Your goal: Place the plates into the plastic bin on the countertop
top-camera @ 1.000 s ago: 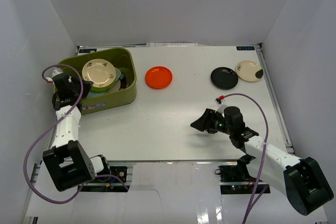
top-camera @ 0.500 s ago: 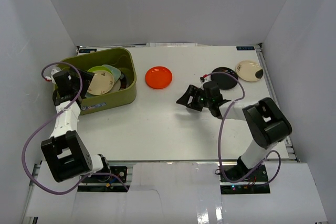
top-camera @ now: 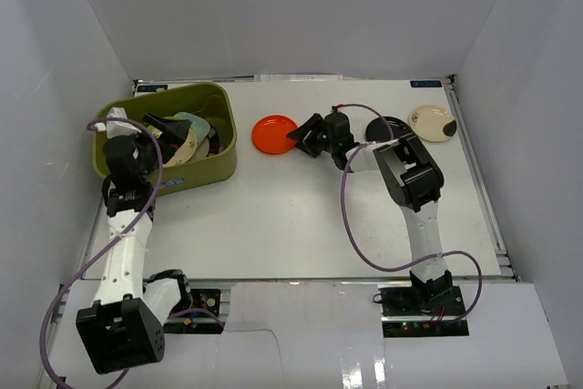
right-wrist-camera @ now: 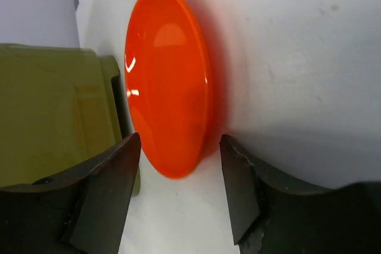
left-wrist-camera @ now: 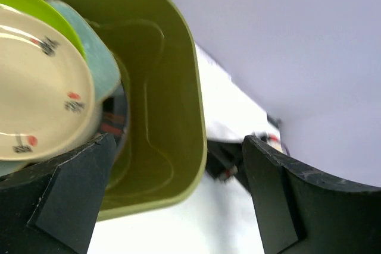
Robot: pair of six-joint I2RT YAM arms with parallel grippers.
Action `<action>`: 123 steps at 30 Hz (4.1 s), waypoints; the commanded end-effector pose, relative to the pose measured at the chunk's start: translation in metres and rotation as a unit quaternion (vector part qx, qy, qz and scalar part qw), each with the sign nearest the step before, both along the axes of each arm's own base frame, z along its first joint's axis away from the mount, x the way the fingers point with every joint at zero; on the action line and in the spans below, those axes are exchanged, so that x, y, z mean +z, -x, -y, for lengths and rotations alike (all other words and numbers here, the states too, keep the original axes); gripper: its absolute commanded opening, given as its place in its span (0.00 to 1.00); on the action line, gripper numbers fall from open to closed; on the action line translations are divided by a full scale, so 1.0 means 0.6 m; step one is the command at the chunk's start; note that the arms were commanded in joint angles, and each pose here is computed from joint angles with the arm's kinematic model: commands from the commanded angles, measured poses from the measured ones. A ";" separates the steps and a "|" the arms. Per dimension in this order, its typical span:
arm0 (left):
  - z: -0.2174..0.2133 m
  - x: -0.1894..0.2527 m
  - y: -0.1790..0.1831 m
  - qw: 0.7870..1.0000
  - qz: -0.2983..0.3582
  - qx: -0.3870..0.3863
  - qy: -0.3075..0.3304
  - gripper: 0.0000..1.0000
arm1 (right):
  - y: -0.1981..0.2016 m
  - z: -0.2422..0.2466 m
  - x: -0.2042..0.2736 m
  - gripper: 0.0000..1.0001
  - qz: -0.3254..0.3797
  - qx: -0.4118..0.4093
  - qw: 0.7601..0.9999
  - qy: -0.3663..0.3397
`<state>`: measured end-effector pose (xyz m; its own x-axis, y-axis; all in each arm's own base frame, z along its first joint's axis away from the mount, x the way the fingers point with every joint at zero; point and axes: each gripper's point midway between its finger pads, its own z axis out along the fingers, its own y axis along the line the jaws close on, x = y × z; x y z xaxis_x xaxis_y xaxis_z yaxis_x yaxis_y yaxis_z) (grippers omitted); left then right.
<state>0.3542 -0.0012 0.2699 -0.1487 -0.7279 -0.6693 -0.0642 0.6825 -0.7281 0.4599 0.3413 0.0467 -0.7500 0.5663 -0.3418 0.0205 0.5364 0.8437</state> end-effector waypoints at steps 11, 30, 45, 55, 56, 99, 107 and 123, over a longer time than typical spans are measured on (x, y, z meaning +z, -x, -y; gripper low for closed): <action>0.295 0.004 0.058 0.943 -0.017 -0.331 -0.036 0.97 | 0.031 0.048 0.010 0.08 0.009 -0.029 1.000 -0.004; 0.427 -0.108 0.073 0.913 -0.083 -0.397 -0.046 0.52 | 0.350 0.168 0.179 0.08 0.129 0.078 0.987 -0.047; 0.432 -0.103 0.067 0.913 -0.081 -0.397 -0.052 0.00 | 0.350 0.170 0.217 0.31 0.158 0.080 0.983 -0.050; 0.152 0.042 -0.072 0.987 -0.048 -0.150 -0.029 0.00 | 0.287 0.326 0.175 0.68 0.136 -0.018 0.990 0.037; 0.084 0.053 -0.077 0.994 -0.043 -0.100 0.000 0.00 | 0.281 0.343 0.170 0.68 0.133 -0.031 0.990 0.041; 0.285 0.088 0.062 0.935 0.085 -0.340 -0.055 0.98 | 0.094 0.481 0.066 0.08 0.043 -0.218 0.974 -0.036; 0.496 -0.019 0.157 0.868 0.016 -0.492 -0.071 0.98 | 0.287 0.329 0.144 0.08 0.118 -0.048 0.990 -0.061; 0.572 -0.090 0.146 0.865 -0.018 -0.496 -0.074 0.23 | 0.373 0.293 0.204 0.08 0.149 0.040 0.986 -0.058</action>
<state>0.2531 -0.3409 0.1874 -0.7371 -0.0792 -0.6711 0.5484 0.5101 -0.6626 0.2385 0.1598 0.1554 -0.6658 0.5857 -0.4623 -0.2168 0.4411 0.8709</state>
